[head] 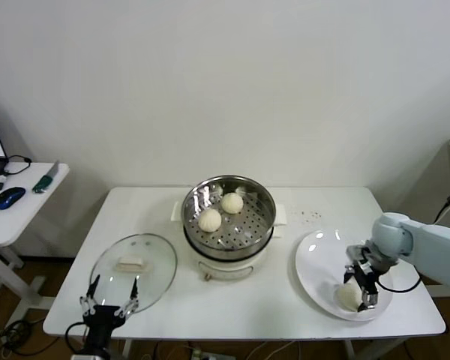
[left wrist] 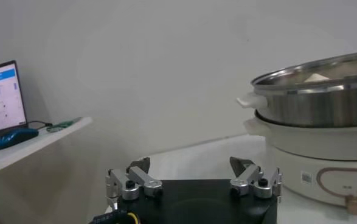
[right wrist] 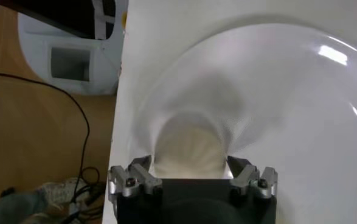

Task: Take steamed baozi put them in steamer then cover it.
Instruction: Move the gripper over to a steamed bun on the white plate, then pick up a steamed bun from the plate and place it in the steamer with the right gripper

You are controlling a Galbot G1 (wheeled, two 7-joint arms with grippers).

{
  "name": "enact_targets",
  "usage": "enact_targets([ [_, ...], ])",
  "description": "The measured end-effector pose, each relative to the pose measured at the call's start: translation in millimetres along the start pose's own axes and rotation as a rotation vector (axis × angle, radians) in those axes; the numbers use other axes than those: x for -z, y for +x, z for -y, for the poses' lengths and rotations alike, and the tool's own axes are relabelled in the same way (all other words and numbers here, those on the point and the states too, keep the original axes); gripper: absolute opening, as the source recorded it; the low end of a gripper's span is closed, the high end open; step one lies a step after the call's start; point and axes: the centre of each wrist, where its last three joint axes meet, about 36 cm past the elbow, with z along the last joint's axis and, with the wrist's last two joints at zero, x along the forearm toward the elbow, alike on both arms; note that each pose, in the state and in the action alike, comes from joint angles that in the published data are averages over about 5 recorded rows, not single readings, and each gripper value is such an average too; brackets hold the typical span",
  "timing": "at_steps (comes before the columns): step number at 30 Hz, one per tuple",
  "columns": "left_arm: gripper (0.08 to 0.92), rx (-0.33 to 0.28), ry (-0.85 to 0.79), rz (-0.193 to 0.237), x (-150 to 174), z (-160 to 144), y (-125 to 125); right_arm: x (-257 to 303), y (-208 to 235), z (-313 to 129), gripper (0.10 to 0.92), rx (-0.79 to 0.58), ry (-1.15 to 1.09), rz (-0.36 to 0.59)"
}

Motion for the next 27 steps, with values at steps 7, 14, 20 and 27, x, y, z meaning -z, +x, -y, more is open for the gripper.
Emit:
enact_targets([
  [7,0.823,0.0,-0.002,0.0,0,0,0,0,1,4,0.703,-0.002,0.004,-0.006],
  [14,0.823,-0.002,-0.002,-0.004,-1,1,0,3,6,10,0.673,-0.009,0.024,-0.011],
  [20,0.823,-0.004,0.0,-0.003,-1,2,0,14,31,29,0.676,-0.034,0.131,-0.025],
  [27,0.823,-0.01,0.006,-0.004,-1,5,0,58,100,64,0.685,-0.082,0.409,-0.064],
])
